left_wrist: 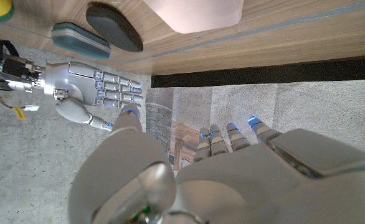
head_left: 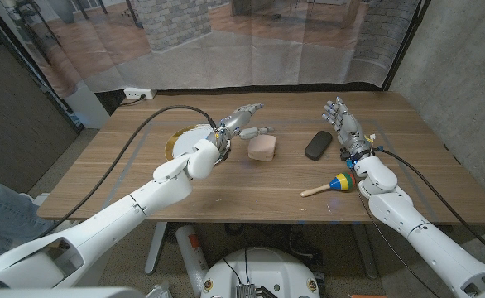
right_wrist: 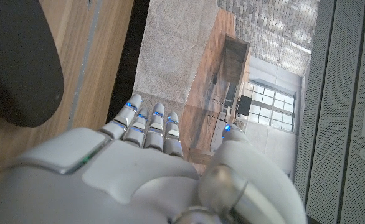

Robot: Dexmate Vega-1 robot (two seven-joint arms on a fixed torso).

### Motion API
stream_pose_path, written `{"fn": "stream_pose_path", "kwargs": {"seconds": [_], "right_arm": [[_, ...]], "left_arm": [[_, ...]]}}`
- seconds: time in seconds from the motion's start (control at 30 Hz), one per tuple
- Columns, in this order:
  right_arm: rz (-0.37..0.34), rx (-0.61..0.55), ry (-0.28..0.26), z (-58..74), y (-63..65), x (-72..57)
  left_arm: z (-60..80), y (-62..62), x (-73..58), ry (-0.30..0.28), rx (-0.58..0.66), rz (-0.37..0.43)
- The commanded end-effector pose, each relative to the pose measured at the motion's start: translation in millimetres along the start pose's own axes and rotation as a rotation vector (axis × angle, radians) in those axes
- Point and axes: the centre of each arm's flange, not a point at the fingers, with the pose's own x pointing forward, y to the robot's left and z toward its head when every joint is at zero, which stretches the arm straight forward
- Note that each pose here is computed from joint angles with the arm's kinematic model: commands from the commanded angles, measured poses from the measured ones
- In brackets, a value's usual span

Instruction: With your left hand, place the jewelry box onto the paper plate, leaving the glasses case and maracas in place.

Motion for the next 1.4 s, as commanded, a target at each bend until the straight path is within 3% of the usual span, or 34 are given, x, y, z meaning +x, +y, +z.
{"fn": "stream_pose_path", "kwargs": {"seconds": [0.03,0.5,0.77,1.4], "right_arm": [[-0.002,0.001,-0.007,1.2,-0.5,0.3],[-0.009,0.004,-0.006,0.2,-1.6,-0.3],[-0.015,0.006,-0.011,2.8,-4.1,0.3],[-0.026,0.015,0.011,-5.9,-8.3,-2.9]], "left_arm": [[8.2,-4.8,7.6,0.013,0.054,-0.027],[20.9,-15.1,16.4,-0.023,0.153,-0.107],[23.4,-18.6,19.2,0.004,0.168,-0.126],[18.7,-28.6,32.6,0.064,0.185,-0.187]]}}
